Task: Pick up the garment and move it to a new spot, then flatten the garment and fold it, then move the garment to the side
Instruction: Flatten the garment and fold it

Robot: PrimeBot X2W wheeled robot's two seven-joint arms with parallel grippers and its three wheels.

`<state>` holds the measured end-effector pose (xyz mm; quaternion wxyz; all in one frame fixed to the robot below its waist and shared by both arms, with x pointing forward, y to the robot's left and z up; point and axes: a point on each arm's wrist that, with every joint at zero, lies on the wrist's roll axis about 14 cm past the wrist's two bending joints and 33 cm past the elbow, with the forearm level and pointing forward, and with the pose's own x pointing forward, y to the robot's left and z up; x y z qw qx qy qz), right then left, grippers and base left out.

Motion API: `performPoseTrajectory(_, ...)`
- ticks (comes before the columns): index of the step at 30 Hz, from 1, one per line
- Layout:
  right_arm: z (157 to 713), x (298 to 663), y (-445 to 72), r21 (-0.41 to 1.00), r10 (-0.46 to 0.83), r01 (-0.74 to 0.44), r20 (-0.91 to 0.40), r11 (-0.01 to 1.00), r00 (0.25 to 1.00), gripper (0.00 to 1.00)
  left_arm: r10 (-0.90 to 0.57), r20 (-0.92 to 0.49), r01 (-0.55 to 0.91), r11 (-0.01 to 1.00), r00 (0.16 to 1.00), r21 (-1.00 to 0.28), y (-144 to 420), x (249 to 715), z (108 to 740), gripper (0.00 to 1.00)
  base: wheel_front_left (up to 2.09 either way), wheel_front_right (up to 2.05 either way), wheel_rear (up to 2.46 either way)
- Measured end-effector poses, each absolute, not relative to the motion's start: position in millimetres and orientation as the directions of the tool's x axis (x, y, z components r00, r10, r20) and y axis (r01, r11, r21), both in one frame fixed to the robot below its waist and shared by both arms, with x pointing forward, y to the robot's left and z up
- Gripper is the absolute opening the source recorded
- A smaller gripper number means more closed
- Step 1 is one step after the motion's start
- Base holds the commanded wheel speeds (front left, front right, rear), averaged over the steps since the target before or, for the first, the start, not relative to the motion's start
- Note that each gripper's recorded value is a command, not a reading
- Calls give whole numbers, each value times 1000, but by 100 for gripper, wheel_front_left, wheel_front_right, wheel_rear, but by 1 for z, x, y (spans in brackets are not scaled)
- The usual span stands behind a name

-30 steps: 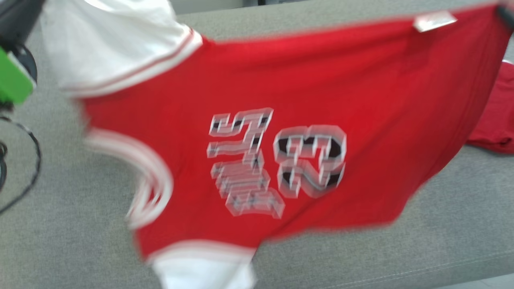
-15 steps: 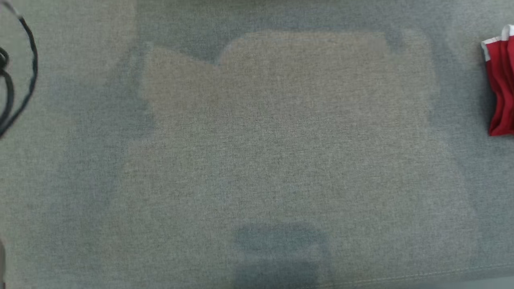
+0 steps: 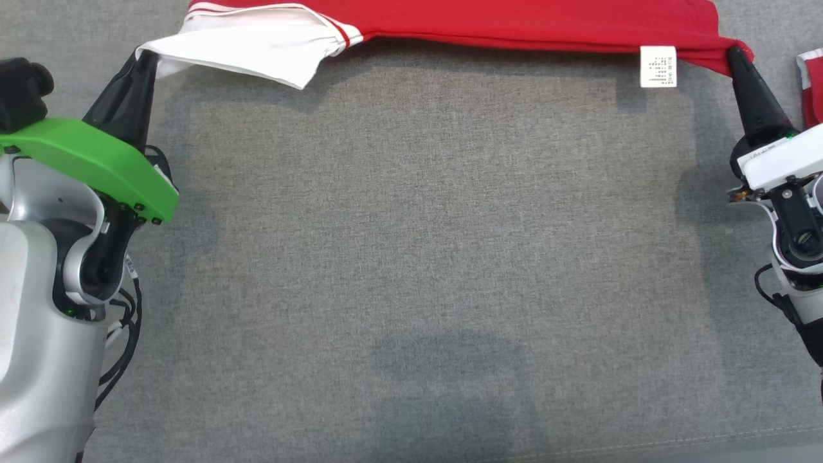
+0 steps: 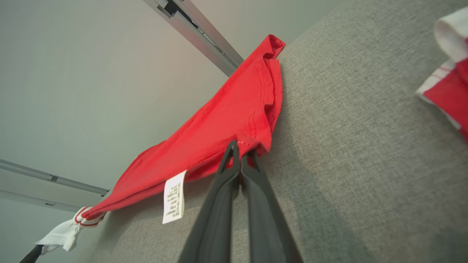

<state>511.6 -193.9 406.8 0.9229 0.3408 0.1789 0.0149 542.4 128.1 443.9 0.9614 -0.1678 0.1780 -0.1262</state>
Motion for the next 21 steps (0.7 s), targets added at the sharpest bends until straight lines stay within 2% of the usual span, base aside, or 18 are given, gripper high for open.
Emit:
performPoseTrajectory(7, 420, 501, -189, 657, 167, 46, -258, 753, 952, 0, -253, -210, 164, 915, 944, -368, 143, 533, 466, 0, 0, 0, 0)
performPoseTrajectory(14, 455, 492, -195, 592, 190, -60, -160, 803, 969, 0, -251, -157, 183, 917, 955, -355, 138, 497, 477, 0, 0, 0, 0)
performPoseTrajectory(17, 453, 473, -200, 500, 226, -104, -189, 860, 956, 0, -248, -159, 174, 911, 956, -375, 130, 474, 473, 0, 0, 0, 0)
performPoseTrajectory(21, 437, 445, -194, 462, 261, -122, -252, 878, 932, 0, -211, -187, 130, 920, 959, -371, 135, 446, 462, 0, 0, 0, 0)
